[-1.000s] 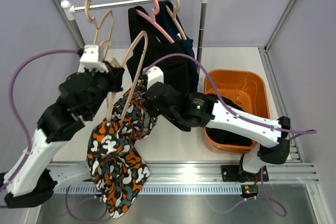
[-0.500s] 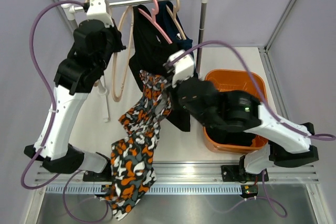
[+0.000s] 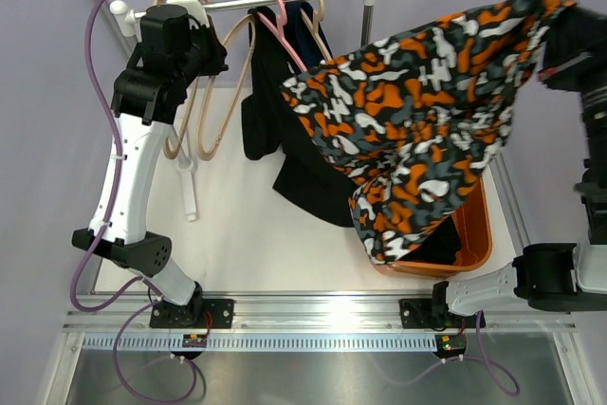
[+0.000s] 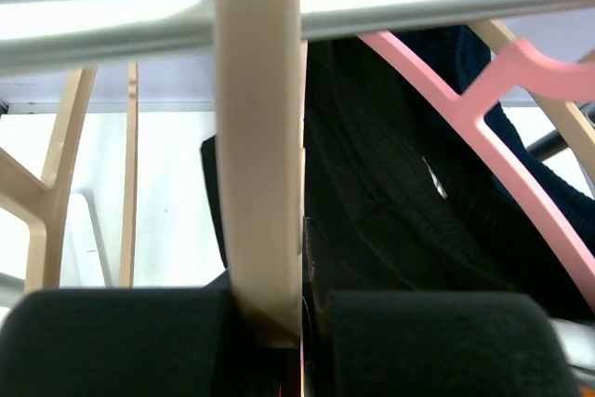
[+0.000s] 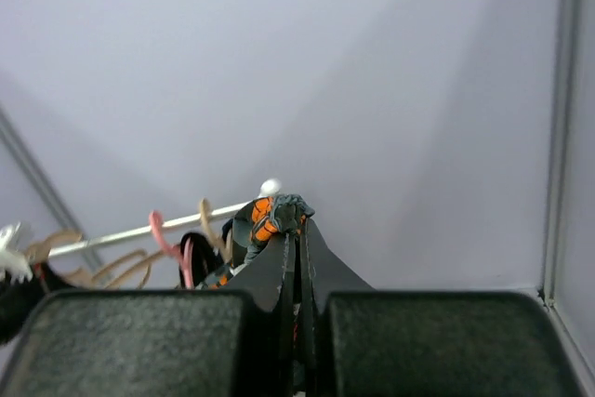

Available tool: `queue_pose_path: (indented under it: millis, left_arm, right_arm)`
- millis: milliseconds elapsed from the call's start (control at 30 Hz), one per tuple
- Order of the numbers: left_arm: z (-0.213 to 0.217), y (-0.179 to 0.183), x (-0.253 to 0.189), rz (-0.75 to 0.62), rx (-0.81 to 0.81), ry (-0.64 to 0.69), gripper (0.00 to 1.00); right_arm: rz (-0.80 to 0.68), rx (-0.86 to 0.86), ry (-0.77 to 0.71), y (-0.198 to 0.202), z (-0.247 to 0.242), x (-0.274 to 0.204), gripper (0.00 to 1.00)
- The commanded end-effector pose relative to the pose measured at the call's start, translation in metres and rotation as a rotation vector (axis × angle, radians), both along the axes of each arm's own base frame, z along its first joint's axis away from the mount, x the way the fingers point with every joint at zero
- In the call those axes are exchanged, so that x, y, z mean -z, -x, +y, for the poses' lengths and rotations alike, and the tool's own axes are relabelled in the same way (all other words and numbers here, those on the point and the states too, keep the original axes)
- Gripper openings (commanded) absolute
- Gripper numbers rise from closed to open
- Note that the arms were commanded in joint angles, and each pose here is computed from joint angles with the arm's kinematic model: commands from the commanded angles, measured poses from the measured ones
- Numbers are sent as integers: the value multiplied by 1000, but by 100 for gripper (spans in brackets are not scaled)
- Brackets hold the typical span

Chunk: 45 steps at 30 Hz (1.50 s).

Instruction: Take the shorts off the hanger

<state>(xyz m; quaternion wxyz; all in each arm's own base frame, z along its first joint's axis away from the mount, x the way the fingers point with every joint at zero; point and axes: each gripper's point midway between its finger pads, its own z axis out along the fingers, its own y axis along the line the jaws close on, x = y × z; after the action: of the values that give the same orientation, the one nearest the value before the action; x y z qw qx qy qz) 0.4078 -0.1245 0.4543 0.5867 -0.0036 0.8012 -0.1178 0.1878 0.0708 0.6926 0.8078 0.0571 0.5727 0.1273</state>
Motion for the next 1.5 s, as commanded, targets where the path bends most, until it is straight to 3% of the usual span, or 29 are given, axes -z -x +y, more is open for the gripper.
queue_pose_path:
  millis: [0, 267, 467, 600, 800, 1000, 1133, 1367, 1400, 1467]
  left_arm:
    - [-6, -4, -46, -147, 68, 49, 0]
    - [6, -25, -52, -174, 26, 50, 0]
    - [14, -47, -37, -151, 0, 25, 1]
    - [15, -59, -24, -121, 1, 20, 2]
    - [16, -67, -2, -61, -4, 3, 4]
    - [17, -58, 9, -34, -5, 16, 11]
    - [20, -46, 12, -31, -10, 22, 18]
    - [22, -35, 17, -21, -15, 25, 26]
    - [24, -33, 18, -19, -22, 21, 27]
    - [26, -30, 15, -24, -27, 18, 31]
  right_arm:
    - [-40, 144, -19, 4, -48, -21, 0]
    - [-121, 146, -154, 20, -119, -30, 0]
    - [-167, 132, -196, 28, -145, -30, 0]
    - [-150, 102, -156, 25, -128, -16, 0]
    - [-59, 53, -16, 11, -63, 35, 0]
    - [50, -4, -17, 5, -27, 79, 0]
    - [146, 23, 26, -1, -8, 129, 0]
    - [323, 11, -69, -8, 20, 222, 0]
    - [374, 18, 18, -15, 24, 246, 0]
    - [467, 6, 26, -28, 40, 278, 0]
